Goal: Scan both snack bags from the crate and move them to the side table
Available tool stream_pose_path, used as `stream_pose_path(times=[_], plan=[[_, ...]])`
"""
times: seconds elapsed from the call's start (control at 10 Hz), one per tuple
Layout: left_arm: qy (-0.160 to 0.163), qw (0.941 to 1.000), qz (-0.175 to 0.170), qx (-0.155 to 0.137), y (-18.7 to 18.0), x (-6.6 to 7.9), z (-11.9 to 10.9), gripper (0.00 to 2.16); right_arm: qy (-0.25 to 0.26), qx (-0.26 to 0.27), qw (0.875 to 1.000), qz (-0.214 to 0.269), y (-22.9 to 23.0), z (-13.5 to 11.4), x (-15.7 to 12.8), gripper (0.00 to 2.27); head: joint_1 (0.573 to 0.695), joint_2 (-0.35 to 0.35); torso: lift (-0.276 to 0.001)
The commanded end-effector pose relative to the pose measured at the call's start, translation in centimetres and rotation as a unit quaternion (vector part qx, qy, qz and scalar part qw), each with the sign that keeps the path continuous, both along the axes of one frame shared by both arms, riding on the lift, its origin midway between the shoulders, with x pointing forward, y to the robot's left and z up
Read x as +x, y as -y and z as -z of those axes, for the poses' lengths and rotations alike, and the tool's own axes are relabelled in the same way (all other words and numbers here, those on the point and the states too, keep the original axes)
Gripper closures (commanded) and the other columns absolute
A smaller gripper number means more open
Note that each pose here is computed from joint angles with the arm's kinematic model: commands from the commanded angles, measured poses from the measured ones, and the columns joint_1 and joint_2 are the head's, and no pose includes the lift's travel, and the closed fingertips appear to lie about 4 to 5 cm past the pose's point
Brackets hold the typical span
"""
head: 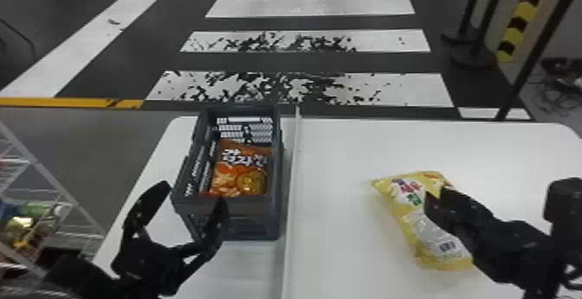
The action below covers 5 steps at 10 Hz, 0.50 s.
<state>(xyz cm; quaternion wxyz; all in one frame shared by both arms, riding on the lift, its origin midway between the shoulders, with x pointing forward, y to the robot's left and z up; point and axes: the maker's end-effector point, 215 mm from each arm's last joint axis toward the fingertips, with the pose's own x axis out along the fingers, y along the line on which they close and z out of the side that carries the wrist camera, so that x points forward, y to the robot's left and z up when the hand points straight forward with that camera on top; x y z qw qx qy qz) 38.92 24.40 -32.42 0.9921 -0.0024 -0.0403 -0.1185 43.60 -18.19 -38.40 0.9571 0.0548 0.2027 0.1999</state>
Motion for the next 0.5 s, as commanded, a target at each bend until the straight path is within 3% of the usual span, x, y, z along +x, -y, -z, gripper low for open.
stream_pose_path(times=[0.0, 0.4], plan=[[0.000, 1.0000, 0.001, 0.000, 0.0, 0.0, 0.0, 0.06, 0.013, 0.001, 1.000, 0.008, 1.0, 1.0, 1.7, 1.86, 0.695, 0.088, -0.099], [0.000, 1.0000, 0.002, 0.000, 0.1, 0.0, 0.1, 0.06, 0.016, -0.015, 1.000, -0.009, 0.7, 6.0, 5.5, 1.98, 0.695, 0.067, -0.099]])
